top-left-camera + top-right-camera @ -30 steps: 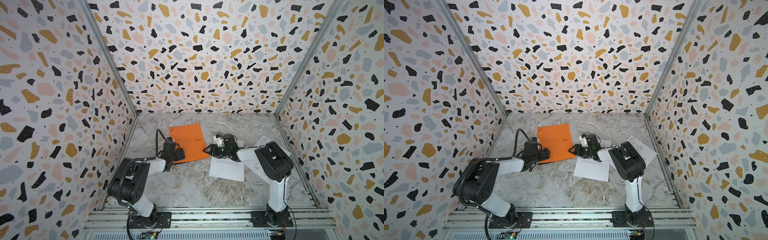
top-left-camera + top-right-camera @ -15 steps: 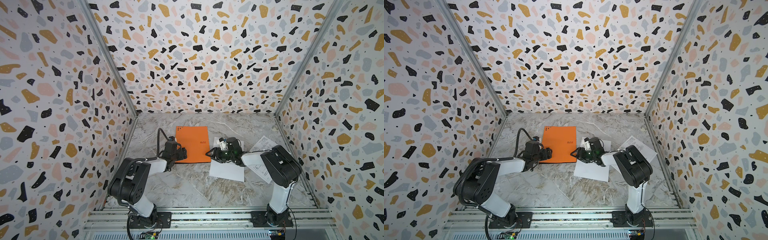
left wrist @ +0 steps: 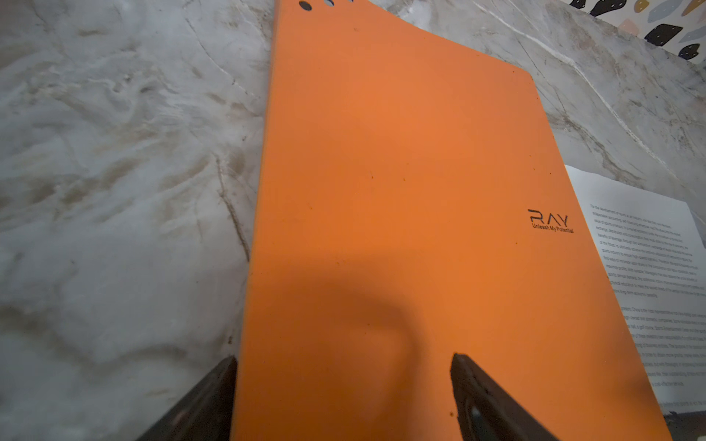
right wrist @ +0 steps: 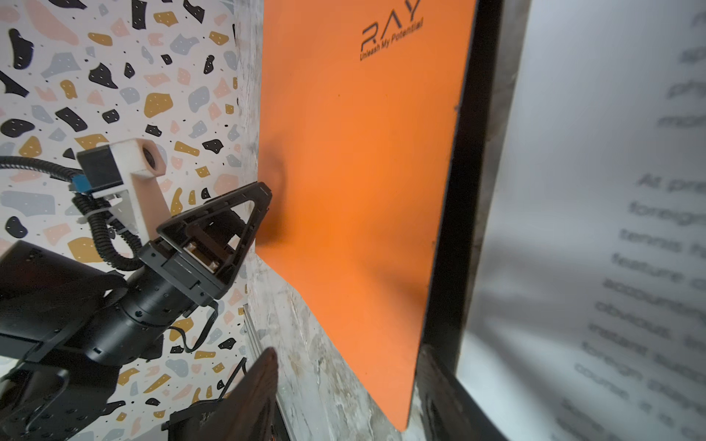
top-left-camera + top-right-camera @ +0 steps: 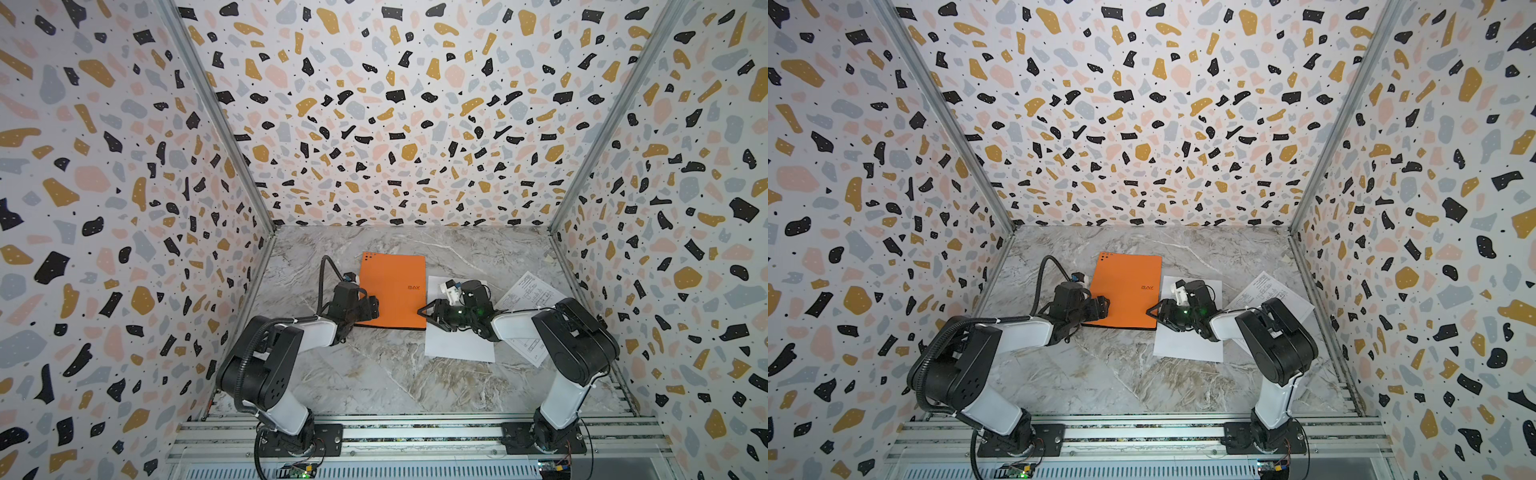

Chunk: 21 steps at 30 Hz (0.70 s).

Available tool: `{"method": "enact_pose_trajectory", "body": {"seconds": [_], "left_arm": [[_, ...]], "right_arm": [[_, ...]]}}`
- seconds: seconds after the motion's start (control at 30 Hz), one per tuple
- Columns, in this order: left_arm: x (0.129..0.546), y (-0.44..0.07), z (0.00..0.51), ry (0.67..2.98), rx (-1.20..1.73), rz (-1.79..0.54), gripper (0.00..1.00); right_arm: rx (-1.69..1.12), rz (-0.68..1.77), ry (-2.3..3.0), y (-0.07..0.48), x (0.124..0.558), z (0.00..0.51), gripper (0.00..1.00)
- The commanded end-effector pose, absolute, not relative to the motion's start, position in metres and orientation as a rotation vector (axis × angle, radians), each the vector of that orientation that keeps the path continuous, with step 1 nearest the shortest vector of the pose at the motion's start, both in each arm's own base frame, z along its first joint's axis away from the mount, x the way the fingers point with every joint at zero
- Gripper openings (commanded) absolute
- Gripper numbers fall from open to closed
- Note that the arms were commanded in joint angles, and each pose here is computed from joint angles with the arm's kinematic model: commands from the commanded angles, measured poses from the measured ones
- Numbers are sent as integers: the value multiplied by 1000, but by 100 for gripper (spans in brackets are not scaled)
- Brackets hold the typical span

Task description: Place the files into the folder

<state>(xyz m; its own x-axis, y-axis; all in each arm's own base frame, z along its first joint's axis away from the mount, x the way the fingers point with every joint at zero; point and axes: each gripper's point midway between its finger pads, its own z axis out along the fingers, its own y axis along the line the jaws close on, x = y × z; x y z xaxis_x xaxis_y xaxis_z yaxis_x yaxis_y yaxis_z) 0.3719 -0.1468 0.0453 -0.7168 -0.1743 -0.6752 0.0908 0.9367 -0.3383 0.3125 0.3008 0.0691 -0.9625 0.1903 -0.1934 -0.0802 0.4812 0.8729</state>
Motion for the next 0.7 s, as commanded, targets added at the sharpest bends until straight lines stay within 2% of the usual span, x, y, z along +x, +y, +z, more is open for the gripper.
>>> {"method": "enact_pose_trajectory", "body": {"seconds": [0.0,0.67], "left_arm": [[367,-175,67,2244,24,-592,85],[346,-177,56,2241,12,-647,86]], "right_arm": [[33,1550,2359,303,314,99,57],[93,1739,2238,293,308,101,51]]}}
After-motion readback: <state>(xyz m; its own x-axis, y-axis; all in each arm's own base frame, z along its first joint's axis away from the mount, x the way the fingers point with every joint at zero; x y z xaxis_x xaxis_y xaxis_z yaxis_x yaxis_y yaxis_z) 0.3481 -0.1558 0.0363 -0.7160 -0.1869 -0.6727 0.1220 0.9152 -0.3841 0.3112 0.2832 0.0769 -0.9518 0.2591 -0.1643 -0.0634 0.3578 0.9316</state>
